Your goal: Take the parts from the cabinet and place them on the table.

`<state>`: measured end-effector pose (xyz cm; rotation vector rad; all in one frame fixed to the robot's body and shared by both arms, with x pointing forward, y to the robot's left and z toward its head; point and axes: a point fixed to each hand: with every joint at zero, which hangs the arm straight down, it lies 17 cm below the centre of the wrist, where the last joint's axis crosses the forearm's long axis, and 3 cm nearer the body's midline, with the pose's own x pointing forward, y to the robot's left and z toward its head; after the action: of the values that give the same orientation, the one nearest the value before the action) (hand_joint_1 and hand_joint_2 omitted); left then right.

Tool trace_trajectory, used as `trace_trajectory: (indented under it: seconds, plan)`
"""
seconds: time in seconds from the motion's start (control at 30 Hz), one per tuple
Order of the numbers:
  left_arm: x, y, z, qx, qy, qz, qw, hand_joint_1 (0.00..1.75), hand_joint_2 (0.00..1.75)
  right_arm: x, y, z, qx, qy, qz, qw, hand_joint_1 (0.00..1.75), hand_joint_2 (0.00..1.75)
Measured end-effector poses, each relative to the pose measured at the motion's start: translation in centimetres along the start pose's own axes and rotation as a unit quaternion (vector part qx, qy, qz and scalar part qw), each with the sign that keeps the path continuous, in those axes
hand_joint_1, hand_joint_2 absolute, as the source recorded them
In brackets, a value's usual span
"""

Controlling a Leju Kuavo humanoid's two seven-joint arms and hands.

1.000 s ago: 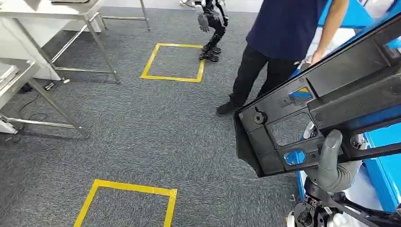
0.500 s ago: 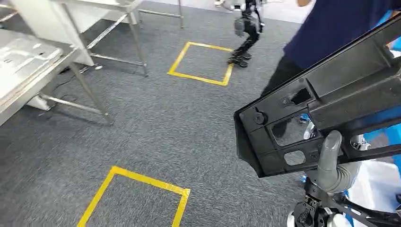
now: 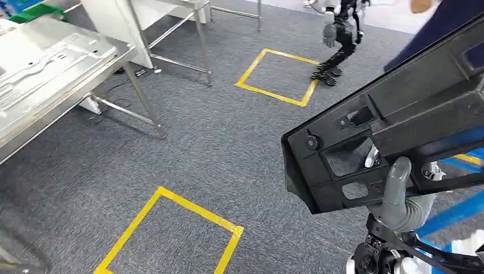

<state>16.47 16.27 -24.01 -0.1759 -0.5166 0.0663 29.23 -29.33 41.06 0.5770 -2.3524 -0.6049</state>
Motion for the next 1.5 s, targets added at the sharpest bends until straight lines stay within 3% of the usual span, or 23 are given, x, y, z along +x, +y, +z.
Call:
trace_trajectory:
  seconds: [1.5]
  plan:
    - [0.6, -0.2, -0.1, -0.002, -0.01, 0.001, 1.0, 0.0, 1.75, 0.2, 0.1, -0.6, 0.001, 0.0, -0.009, 1.0, 1.75, 1.75]
